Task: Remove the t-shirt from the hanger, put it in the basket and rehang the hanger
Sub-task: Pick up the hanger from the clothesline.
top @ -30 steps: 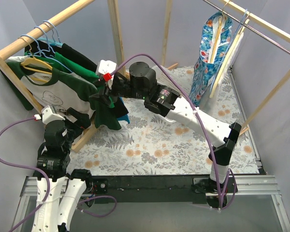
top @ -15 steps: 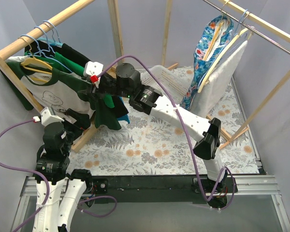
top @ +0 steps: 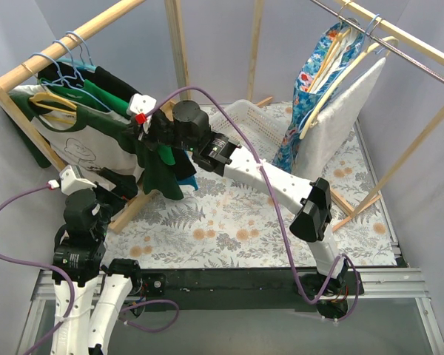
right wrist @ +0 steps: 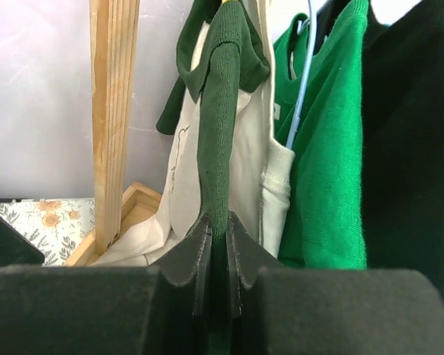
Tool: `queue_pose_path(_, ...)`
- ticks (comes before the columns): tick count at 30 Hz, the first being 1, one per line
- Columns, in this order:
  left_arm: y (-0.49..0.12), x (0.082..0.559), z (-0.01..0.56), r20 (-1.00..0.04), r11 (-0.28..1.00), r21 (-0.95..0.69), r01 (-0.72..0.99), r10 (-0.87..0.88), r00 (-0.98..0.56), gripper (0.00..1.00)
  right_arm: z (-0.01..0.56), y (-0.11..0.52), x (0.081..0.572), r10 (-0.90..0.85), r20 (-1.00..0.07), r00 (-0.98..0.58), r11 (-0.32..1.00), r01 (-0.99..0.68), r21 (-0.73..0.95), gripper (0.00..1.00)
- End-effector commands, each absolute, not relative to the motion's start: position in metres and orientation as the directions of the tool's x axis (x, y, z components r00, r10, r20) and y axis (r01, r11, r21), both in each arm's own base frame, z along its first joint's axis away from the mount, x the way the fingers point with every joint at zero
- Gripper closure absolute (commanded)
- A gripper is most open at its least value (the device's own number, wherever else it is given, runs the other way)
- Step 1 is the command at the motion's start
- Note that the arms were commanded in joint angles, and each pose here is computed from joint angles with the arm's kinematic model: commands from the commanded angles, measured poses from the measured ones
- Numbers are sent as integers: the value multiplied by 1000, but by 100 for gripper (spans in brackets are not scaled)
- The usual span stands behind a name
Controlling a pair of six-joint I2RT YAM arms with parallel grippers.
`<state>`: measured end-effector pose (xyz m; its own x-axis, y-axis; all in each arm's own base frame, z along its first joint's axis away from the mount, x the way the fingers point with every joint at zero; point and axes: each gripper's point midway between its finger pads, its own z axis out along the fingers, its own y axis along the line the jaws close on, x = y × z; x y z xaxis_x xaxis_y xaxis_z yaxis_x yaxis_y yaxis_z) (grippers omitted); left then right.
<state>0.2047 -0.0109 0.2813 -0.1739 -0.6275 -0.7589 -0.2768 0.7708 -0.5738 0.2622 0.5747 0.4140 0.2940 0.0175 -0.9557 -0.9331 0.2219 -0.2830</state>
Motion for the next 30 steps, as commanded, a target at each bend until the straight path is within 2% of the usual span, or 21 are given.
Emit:
queue_pose_path(1,-11,199,287,-761,771,-578,-267,-628,-166,2,477,553,248,155,-929,336,269,-919,-287,99)
queue_pose_path(6,-11,200,285,-760,771,-579,-265,-628,-166,2,504,535,248,235,-919,318,334,-914,-231,99)
queue_pose_path(21,-10,197,287,-765,773,-578,-262,-625,-154,2,583,495,232,476,-827,300,378,-918,-116,99)
queue_pose_path(30,-10,195,288,-770,777,-576,-253,-620,-151,2,608,494,234,563,-770,301,383,-920,-79,99)
